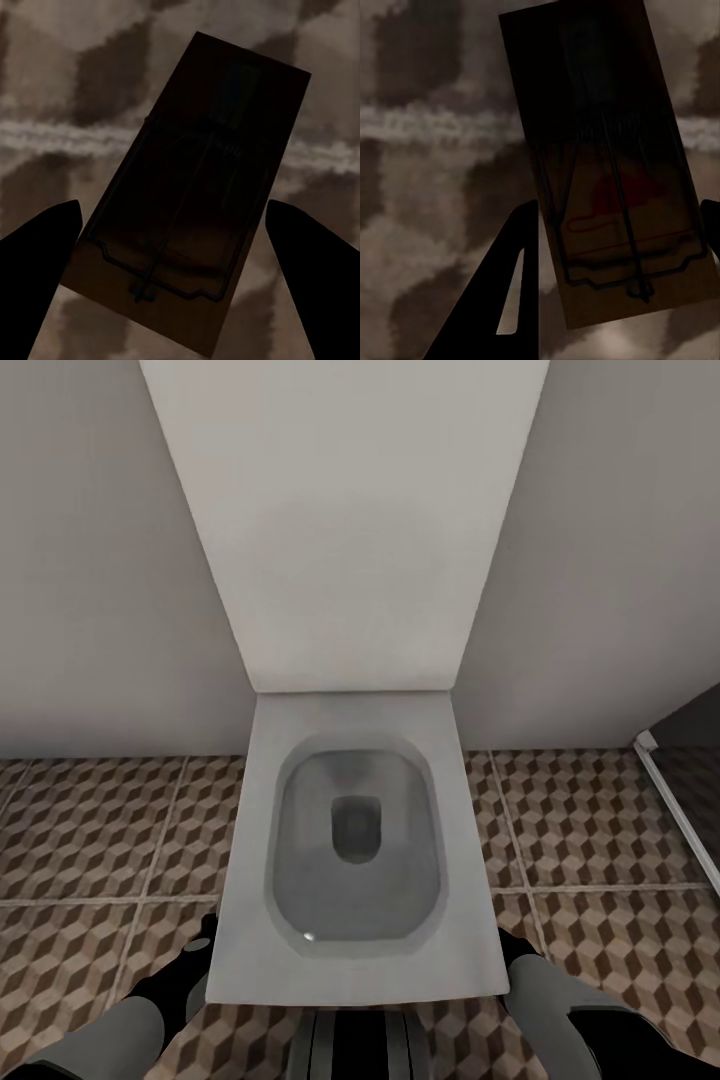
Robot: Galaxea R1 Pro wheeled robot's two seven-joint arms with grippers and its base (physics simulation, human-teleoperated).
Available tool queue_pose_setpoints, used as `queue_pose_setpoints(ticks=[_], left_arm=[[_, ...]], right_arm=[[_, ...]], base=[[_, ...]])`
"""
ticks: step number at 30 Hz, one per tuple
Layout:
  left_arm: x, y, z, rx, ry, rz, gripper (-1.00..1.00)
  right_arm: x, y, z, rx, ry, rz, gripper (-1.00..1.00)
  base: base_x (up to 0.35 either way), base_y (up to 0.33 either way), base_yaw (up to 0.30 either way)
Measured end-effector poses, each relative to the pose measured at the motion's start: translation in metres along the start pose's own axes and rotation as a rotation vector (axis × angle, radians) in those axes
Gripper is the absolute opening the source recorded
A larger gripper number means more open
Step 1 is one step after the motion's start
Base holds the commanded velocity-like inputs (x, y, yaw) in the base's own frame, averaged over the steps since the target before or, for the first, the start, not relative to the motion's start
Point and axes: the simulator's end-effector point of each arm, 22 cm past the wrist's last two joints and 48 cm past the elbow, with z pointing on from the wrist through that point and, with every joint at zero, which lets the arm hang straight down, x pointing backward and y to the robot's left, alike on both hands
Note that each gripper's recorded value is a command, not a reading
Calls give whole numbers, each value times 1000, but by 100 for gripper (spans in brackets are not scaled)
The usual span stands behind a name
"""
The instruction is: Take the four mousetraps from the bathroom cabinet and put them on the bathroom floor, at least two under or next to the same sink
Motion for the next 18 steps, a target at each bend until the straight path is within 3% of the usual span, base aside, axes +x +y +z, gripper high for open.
queue_pose_setpoints(ticks=[9,18], left_arm=[[0,1,0,-1,0,-1,-100],[0,1,0,-1,0,-2,-100]], right_arm=[[0,0,0,0,1,5,-100],[0,-2,0,2,-1,-1,-100]], base=[[5,0,0],[128,0,0]])
